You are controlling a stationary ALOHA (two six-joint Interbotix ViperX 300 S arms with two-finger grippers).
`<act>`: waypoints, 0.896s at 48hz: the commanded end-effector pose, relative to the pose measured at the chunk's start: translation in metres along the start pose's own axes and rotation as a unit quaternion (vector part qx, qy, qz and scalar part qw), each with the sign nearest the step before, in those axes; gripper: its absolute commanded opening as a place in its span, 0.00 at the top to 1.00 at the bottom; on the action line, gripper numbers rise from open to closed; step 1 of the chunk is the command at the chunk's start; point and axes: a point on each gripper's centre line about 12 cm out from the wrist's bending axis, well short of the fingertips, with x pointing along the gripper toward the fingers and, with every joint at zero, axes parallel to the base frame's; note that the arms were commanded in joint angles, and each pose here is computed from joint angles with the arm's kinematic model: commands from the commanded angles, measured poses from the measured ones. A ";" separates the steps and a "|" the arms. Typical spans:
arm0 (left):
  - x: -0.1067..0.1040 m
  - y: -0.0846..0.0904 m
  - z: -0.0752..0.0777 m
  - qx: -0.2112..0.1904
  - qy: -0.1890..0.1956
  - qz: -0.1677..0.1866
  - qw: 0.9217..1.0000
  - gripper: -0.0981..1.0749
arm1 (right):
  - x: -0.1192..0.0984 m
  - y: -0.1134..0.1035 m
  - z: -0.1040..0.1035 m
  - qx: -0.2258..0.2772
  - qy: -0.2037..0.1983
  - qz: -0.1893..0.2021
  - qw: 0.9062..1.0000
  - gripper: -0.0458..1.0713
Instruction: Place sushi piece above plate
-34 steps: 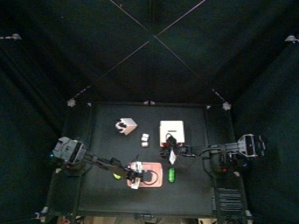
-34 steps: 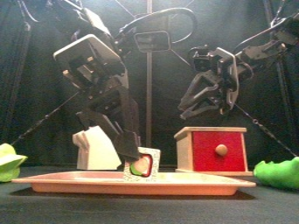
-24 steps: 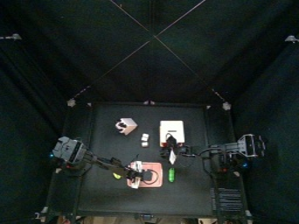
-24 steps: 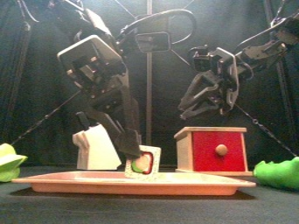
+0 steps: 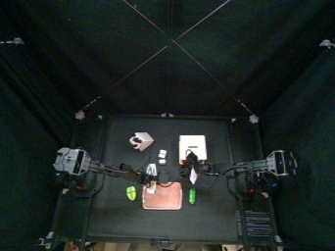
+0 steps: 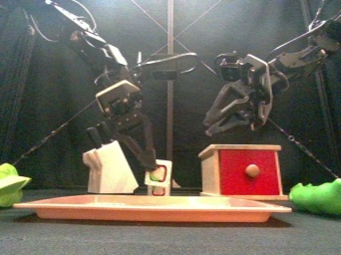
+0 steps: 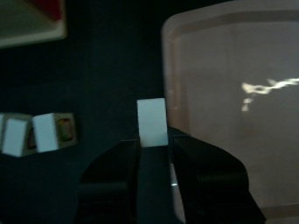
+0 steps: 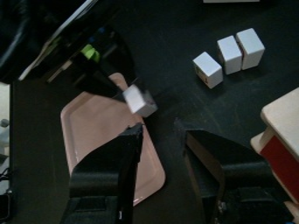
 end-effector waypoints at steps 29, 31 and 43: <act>0.025 0.062 -0.022 -0.039 -0.047 0.015 0.998 0.46 | 0.004 0.002 0.011 0.000 -0.013 0.001 1.000 0.29; 0.025 0.062 -0.022 -0.039 -0.048 0.014 0.998 0.46 | 0.004 0.002 0.011 0.000 -0.014 0.002 1.000 0.29; 0.029 0.062 -0.025 -0.040 -0.041 0.014 0.998 0.44 | 0.005 0.002 0.011 0.000 -0.013 0.001 1.000 0.29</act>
